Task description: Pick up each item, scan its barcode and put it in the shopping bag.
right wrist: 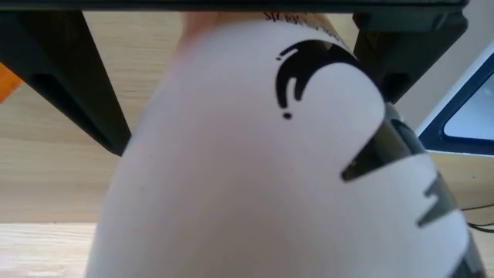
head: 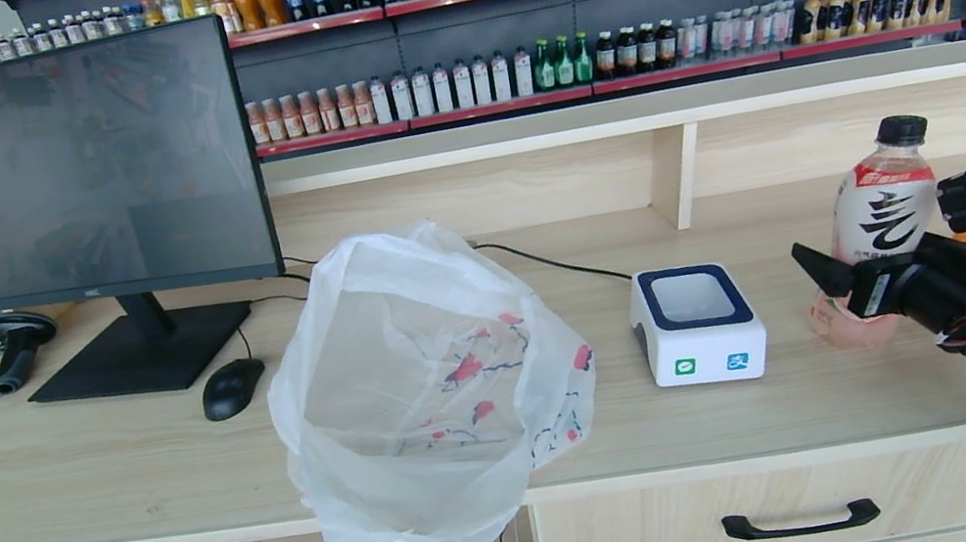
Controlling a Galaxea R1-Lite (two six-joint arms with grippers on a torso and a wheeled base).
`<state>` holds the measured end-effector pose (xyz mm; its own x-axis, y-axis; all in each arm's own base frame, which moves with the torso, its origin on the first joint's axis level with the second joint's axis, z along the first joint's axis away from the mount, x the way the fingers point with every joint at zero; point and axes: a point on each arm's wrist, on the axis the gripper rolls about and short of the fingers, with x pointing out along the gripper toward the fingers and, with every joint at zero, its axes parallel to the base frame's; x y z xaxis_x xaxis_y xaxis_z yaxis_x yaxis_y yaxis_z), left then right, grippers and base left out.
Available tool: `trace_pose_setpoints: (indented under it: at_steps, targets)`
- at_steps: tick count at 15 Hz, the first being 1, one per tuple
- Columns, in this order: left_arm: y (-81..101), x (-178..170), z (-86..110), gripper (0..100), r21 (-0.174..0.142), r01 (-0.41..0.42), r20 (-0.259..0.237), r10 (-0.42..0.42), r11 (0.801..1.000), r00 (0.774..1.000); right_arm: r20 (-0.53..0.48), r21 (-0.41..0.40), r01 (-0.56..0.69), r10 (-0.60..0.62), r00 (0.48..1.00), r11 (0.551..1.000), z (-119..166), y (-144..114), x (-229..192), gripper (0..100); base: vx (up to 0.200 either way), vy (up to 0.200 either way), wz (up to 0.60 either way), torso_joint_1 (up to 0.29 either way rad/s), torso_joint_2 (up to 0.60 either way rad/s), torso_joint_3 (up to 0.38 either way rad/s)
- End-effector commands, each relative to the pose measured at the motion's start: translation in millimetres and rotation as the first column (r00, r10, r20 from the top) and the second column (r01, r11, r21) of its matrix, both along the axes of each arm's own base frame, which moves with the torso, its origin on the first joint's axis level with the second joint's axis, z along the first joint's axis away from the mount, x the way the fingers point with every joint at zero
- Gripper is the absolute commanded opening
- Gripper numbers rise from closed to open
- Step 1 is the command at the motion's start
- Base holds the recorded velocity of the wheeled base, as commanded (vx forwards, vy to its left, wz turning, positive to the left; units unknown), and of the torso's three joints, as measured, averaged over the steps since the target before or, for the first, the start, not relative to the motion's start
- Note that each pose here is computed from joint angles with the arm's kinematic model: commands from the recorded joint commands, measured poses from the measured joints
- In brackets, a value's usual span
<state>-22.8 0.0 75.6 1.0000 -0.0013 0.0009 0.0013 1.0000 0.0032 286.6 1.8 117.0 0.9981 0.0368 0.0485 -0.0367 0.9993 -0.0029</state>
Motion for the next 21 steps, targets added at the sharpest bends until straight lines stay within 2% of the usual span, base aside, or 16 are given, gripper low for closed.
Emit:
trace_pose_setpoints:
  at_steps: [1, 5, 14, 21]
  targets:
    - [0.0, 0, 0.0, 100, 0.000, 0.000, 0.001, 0.000, 1.000, 1.000, 0.007, -0.002, 0.000, 0.000, 1.000, 1.000, 2, 0, 0, 0, 0.000, 0.000, 0.00, 0.000, 0.00, 0.000]
    - [0.0, 0, 0.0, 100, 0.000, 0.000, 0.001, 0.000, 1.000, 1.000, 0.042, 0.011, 0.001, -0.001, 0.999, 1.000, 10, -1, 1, 0, 0.000, 0.000, 0.00, 0.000, 0.00, 0.000]
    - [0.0, 0, 0.0, 100, 0.000, 0.000, 0.001, 0.000, 1.000, 1.000, 0.051, 0.011, 0.005, -0.006, 0.999, 1.000, 12, -2, 0, 0, 0.000, 0.000, 0.00, 0.000, 0.00, 0.000]
    - [0.0, 0, 0.0, 100, 0.000, 0.000, 0.001, 0.000, 1.000, 1.000, 0.145, 0.028, -0.002, -0.002, 0.989, 1.000, 40, -2, -17, 0, 0.000, 0.000, 0.00, 0.000, 0.00, 0.000]
